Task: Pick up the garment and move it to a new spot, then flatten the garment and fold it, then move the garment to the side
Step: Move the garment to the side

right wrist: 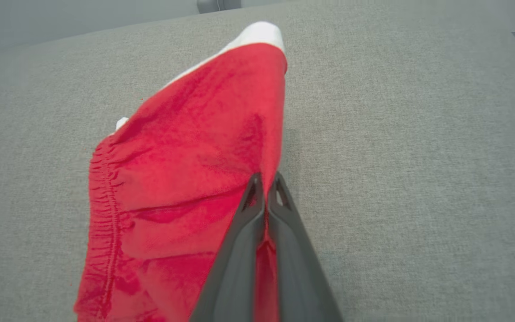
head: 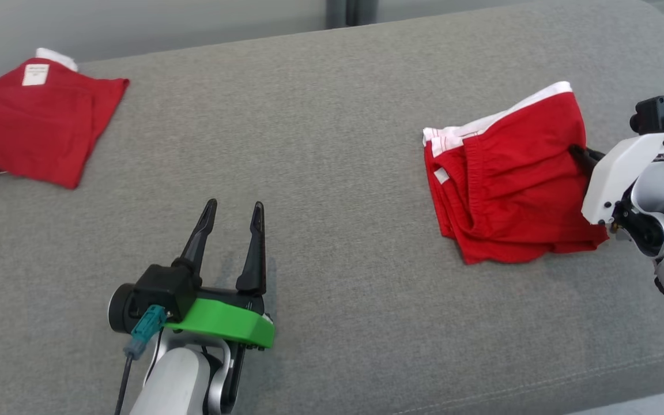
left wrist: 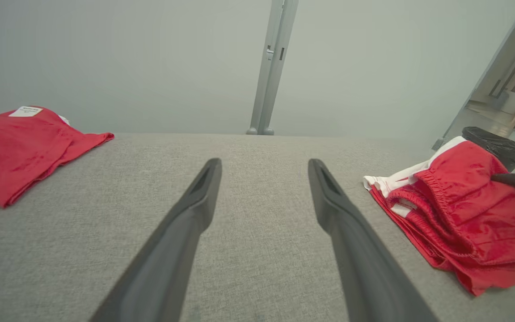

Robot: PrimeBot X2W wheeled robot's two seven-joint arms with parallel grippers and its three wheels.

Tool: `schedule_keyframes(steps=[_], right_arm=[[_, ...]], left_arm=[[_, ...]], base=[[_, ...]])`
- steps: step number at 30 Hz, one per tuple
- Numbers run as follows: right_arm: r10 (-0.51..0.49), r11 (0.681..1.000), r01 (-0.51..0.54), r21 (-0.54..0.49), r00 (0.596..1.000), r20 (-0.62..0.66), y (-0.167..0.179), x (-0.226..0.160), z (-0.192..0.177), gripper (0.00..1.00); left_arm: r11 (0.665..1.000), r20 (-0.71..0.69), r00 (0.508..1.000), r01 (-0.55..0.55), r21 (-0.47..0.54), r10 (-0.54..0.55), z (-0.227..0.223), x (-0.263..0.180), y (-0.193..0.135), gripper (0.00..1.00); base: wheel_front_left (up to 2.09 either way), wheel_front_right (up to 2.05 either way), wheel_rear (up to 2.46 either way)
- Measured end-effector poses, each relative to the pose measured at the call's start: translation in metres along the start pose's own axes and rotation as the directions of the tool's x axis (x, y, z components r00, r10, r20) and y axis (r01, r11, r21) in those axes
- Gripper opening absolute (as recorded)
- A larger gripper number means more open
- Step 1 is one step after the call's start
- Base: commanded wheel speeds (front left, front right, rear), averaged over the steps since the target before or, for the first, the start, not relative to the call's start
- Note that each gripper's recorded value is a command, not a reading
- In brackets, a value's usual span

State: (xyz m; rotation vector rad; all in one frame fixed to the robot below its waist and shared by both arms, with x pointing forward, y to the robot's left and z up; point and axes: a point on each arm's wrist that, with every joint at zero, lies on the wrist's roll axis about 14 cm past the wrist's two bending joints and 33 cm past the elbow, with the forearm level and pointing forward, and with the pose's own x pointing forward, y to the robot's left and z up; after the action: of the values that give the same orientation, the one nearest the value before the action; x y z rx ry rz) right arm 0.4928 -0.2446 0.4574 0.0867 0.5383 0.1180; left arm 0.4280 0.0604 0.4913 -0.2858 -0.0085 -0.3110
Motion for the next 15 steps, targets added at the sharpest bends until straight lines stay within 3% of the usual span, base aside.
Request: schedule_keyframes(steps=[9,15], right_arm=[[-0.155,0.988,0.155,0.0,0.987,0.027,-0.063,-0.032,0.004,0.0],[-0.208,0.978,0.209,-0.021,0.978,0.026,-0.083,-0.033,0.0,0.0]], left_arm=[[0.984,-0.051,0.984,0.171,-0.045,-0.173,-0.025,0.03,-0.054,1.0],[0.978,-0.083,0.976,0.196,-0.063,-0.201,-0.041,0.036,-0.061,1.0]], base=[[0.0,0.0,0.0],[0.0,0.0,0.0]])
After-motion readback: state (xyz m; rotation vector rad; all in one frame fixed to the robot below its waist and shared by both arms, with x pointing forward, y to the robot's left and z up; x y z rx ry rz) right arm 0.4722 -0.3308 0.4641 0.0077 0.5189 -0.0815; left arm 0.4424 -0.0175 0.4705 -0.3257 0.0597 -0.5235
